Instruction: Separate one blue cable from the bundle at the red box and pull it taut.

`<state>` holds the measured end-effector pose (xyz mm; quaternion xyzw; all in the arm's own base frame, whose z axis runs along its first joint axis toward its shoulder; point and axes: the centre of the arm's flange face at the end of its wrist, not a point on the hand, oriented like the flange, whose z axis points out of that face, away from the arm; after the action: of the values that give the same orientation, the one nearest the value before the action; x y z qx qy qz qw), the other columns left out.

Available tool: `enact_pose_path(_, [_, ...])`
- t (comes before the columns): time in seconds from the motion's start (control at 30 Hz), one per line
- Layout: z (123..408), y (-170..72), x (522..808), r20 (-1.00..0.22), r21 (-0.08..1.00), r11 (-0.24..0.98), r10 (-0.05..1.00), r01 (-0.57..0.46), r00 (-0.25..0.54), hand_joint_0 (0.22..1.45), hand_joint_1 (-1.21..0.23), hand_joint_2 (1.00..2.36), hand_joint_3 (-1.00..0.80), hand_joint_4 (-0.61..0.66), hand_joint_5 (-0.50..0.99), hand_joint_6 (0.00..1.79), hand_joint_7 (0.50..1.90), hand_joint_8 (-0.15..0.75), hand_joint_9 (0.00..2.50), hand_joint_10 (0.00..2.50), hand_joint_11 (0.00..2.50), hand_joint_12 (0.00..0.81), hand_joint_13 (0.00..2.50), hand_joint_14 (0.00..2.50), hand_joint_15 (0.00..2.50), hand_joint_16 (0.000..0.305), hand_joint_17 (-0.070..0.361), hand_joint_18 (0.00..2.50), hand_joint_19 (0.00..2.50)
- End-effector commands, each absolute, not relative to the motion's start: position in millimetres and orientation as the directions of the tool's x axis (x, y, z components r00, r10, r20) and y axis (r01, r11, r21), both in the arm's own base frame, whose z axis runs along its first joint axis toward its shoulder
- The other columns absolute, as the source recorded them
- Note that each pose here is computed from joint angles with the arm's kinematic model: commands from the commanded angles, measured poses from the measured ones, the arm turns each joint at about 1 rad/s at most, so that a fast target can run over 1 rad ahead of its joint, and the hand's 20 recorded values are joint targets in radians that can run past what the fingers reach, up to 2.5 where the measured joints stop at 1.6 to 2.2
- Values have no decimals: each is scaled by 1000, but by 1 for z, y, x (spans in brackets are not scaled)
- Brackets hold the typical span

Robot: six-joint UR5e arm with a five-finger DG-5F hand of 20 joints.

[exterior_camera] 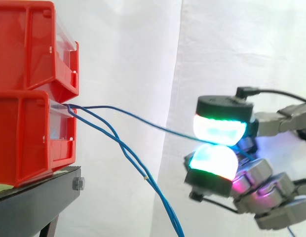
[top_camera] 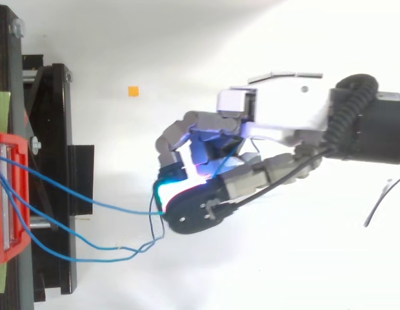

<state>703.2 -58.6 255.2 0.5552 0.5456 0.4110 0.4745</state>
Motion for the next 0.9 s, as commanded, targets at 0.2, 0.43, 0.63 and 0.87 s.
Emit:
enact_pose_path(0.2, [247, -56, 677, 21, 993, -39, 988, 115, 150, 756, -742, 1020, -11, -157, -190, 954, 1515, 317, 304, 2500, 1605, 402, 692, 2500, 1711, 36, 81, 1187, 1865])
enact_pose_path(0.43, [249, -42, 681, 9, 996, -21, 991, 88, 134, 756, -724, 1017, 78, -129, -193, 955, 1487, 318, 301, 2500, 1638, 401, 685, 2500, 1735, 37, 83, 1152, 1818])
enact_pose_path(0.63, [247, -35, 681, -32, 995, 19, 990, 95, 141, 754, -727, 1018, 73, -124, -194, 955, 1477, 317, 298, 2500, 1623, 398, 680, 2500, 1706, 37, 82, 1159, 1807])
enact_pose_path(0.87, [237, -30, 674, -62, 993, 40, 978, 115, 198, 753, -731, 1018, 68, -122, -194, 954, 1473, 318, 298, 2500, 1599, 395, 680, 2500, 1683, 37, 83, 1158, 1806])
